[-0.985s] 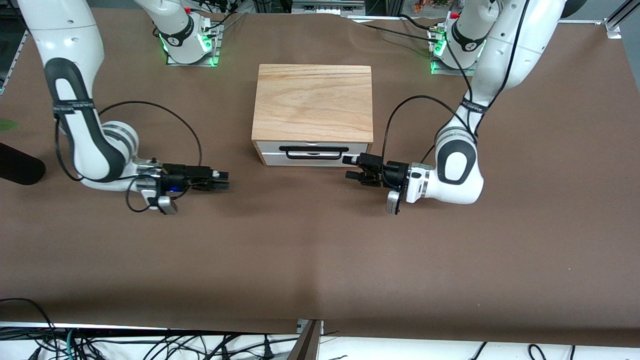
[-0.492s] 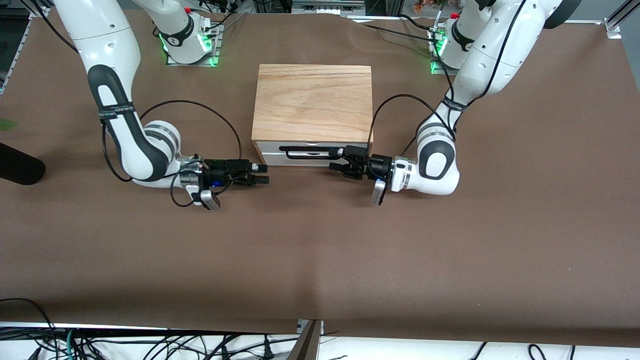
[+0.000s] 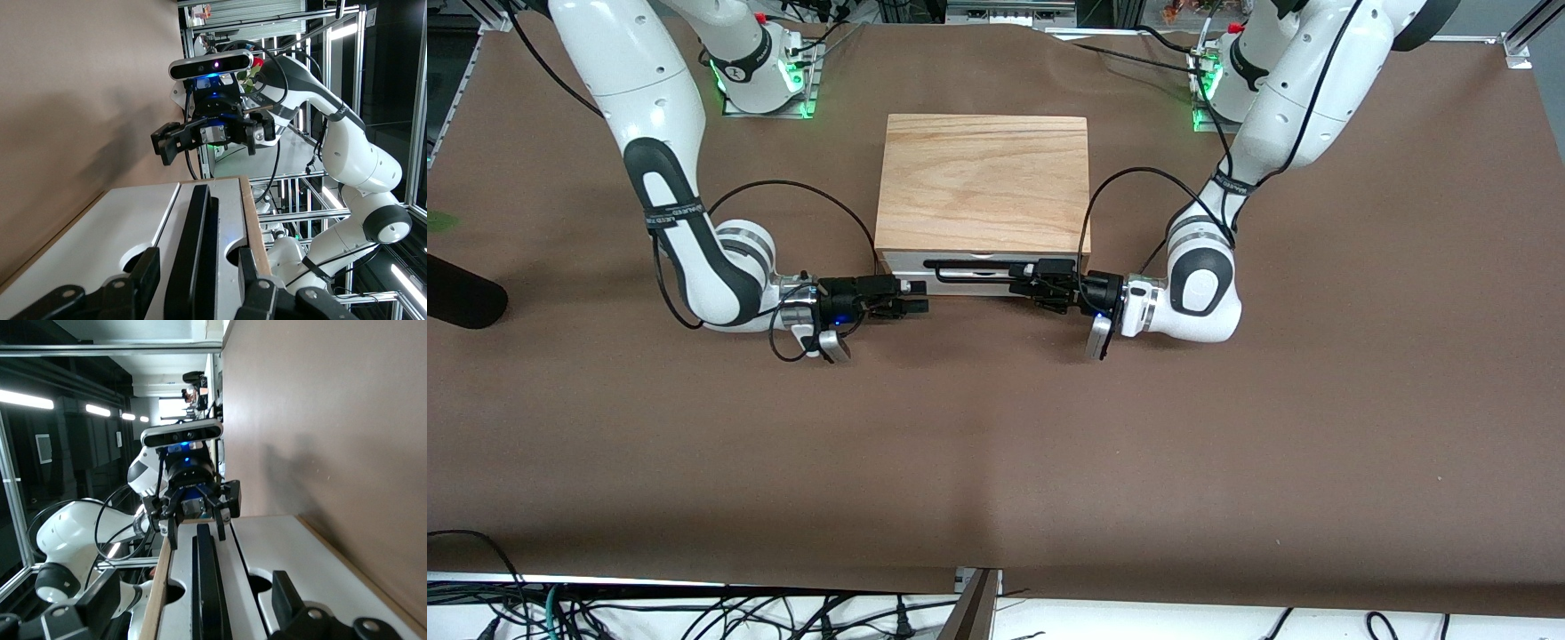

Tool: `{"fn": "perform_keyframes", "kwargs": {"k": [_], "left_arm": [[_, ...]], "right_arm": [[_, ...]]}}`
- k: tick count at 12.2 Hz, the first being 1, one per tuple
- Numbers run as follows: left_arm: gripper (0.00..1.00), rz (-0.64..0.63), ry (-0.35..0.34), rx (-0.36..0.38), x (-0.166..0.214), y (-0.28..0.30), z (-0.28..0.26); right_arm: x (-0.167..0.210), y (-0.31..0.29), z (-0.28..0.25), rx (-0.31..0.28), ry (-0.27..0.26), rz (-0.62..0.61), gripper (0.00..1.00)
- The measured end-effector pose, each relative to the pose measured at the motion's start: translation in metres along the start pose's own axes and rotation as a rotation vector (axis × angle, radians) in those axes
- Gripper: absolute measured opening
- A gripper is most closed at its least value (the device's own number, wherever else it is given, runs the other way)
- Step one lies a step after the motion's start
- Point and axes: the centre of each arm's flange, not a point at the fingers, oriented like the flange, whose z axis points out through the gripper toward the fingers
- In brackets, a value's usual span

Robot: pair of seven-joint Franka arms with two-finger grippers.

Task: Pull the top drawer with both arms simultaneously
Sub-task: 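Close the left gripper on one handle end while the right gripper grips the other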

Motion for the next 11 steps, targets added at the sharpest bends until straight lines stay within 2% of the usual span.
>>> {"fn": "perform_keyframes", "kwargs": {"k": [2,5,6,7,8,9,11], "left_arm": [[0.50,-0.006,0.000,0.000,-0.002,-0.003,0.000],[0.17,-0.009,0.000,0.002,-0.002,-0.005,0.000],[0.18,-0.010,0.001,0.001,-0.002,-0.005,0.000],[0.18,-0.010,0.001,0.001,-0.002,-0.005,0.000],[0.18,-0.009,0.001,0.001,-0.002,-0.005,0.000],[0.18,-0.009,0.001,0.001,-0.002,-0.005,0.000],[0.18,-0.009,0.001,0.001,-0.002,-0.005,0.000]], "right_arm": [[-0.007,0.008,0.009,0.019,-0.027,0.017,1.00],[-0.014,0.011,0.019,0.031,-0.037,0.029,0.99],[-0.014,0.011,0.021,0.033,-0.037,0.029,0.92],[-0.014,0.011,0.021,0.033,-0.036,0.030,0.78],[-0.014,0.011,0.021,0.034,-0.036,0.026,0.78],[-0.014,0.011,0.021,0.035,-0.037,0.016,0.70],[-0.014,0.011,0.021,0.037,-0.037,0.008,0.45]]}}
